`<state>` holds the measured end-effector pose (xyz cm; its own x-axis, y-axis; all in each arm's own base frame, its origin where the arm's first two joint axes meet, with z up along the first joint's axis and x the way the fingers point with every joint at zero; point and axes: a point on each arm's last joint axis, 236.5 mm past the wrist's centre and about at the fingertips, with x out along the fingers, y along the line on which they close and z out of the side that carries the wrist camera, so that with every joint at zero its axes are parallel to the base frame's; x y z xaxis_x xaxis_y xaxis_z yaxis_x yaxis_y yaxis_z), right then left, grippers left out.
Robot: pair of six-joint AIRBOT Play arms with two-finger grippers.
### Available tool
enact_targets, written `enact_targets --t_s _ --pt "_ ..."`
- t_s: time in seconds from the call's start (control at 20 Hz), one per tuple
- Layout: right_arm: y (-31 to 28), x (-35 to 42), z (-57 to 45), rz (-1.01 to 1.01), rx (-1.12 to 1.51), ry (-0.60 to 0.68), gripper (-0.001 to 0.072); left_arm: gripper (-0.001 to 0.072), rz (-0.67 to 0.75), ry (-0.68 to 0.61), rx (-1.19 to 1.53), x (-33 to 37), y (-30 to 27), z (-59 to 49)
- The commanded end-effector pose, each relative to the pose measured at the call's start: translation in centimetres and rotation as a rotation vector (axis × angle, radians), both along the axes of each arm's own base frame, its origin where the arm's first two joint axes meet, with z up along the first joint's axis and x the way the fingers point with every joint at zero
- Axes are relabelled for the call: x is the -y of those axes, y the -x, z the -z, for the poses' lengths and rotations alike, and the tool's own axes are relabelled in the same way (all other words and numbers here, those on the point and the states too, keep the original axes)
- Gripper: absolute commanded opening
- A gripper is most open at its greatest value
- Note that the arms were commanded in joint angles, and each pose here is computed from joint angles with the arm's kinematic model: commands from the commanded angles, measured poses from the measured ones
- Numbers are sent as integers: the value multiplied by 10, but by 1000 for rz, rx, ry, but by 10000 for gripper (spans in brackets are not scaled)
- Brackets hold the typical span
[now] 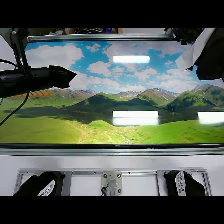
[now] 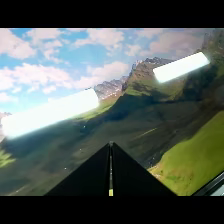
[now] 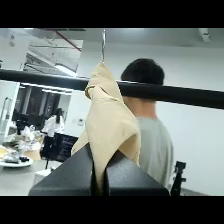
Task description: Fold the clothes and pants, and hang the long-sleeved shirts on hangers.
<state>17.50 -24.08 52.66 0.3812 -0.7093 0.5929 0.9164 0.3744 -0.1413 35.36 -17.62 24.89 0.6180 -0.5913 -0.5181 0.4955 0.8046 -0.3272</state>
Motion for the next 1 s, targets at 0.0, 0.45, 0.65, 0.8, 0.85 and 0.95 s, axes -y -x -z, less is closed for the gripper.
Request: enact_targets --t_s 0.0,0.45,0.65,0.8,0.85,0.95 --pt "-4 30 -24 48 -1 17 6 15 23 -21 -8 1 4 5" --pt "-25 110 12 32 -14 -127 5 15 41 -31 -36 2 10 10" --pt "-34 122 24 32 -32 -152 6 15 67 -48 -77 3 19 18" --pt "-38 122 26 17 -44 -153 7 15 68 -49 -79 3 20 18" --pt "-43 120 27 -2 -56 -151 9 15 68 -49 -79 3 20 18" --pt "-55 114 29 -47 -87 -147 18 15 68 -49 -79 3 20 18"
